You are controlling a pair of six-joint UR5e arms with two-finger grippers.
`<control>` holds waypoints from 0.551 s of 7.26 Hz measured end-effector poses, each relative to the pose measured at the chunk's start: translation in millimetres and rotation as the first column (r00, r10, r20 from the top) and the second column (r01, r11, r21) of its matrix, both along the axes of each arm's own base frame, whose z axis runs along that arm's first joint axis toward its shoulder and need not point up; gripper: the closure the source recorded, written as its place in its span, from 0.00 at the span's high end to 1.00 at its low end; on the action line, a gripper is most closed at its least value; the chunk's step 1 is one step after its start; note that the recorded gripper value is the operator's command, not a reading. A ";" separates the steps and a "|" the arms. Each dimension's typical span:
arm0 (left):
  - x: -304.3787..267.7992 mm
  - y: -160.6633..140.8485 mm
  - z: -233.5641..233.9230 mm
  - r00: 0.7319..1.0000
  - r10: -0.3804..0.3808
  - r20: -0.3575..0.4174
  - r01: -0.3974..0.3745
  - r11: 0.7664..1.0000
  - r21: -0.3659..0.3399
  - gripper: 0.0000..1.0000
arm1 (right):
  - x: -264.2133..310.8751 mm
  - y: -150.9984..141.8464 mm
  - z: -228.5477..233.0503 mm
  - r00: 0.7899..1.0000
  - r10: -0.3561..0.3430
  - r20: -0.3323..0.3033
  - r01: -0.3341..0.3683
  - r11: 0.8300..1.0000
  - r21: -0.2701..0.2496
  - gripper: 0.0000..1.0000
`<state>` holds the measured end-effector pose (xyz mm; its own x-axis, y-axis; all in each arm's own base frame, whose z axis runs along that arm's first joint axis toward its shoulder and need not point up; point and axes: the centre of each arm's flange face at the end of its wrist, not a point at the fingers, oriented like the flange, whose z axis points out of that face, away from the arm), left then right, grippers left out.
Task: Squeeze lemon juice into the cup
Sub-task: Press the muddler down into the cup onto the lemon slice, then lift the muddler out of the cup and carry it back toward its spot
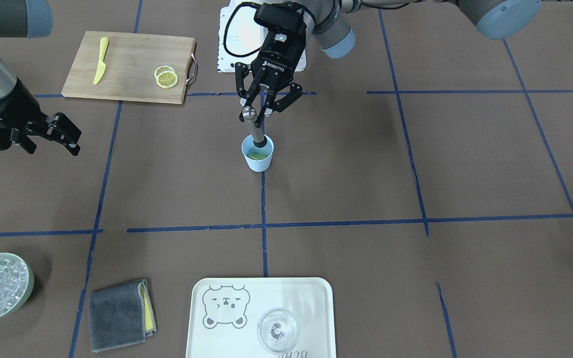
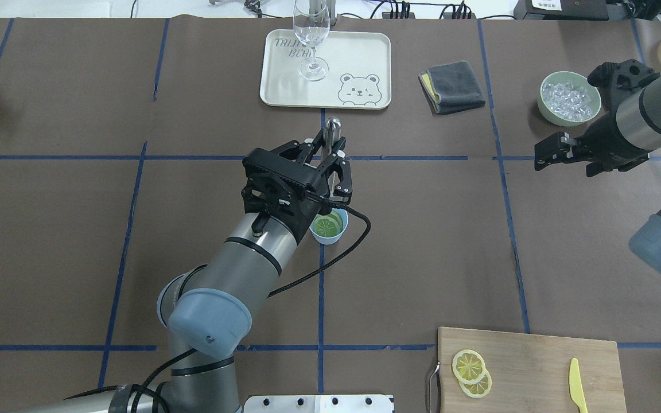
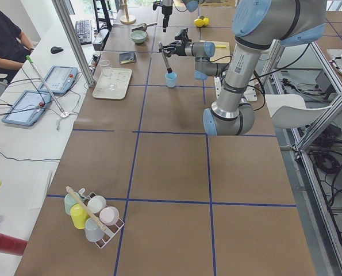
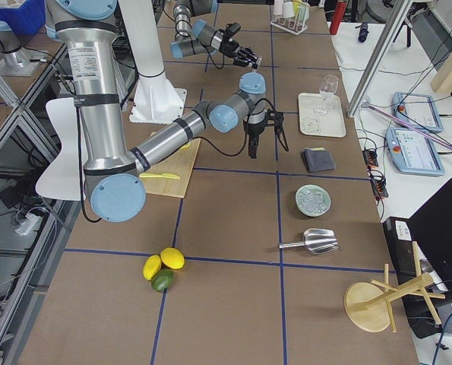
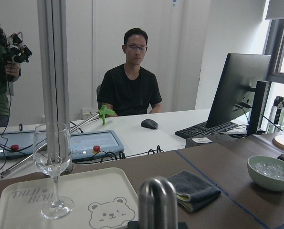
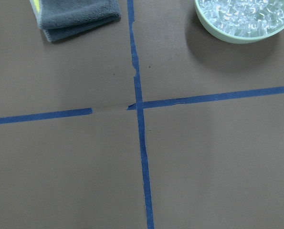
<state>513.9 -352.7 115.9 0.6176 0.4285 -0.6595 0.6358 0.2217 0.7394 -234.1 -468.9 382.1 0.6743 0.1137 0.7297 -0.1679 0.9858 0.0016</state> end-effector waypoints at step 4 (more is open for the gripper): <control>-45.6 -50.6 6.6 0.967 0.140 -0.211 -0.158 0.985 -0.073 0.00 | 2.0 -1.5 2.8 1.000 0.001 -0.005 -0.001 1.000 0.000 1.00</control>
<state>468.3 -403.3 122.5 0.3991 0.4398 -0.8046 0.7262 0.3841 0.5702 -232.0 -470.4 384.9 0.6775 0.1141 0.7266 -0.1689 0.9856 0.0026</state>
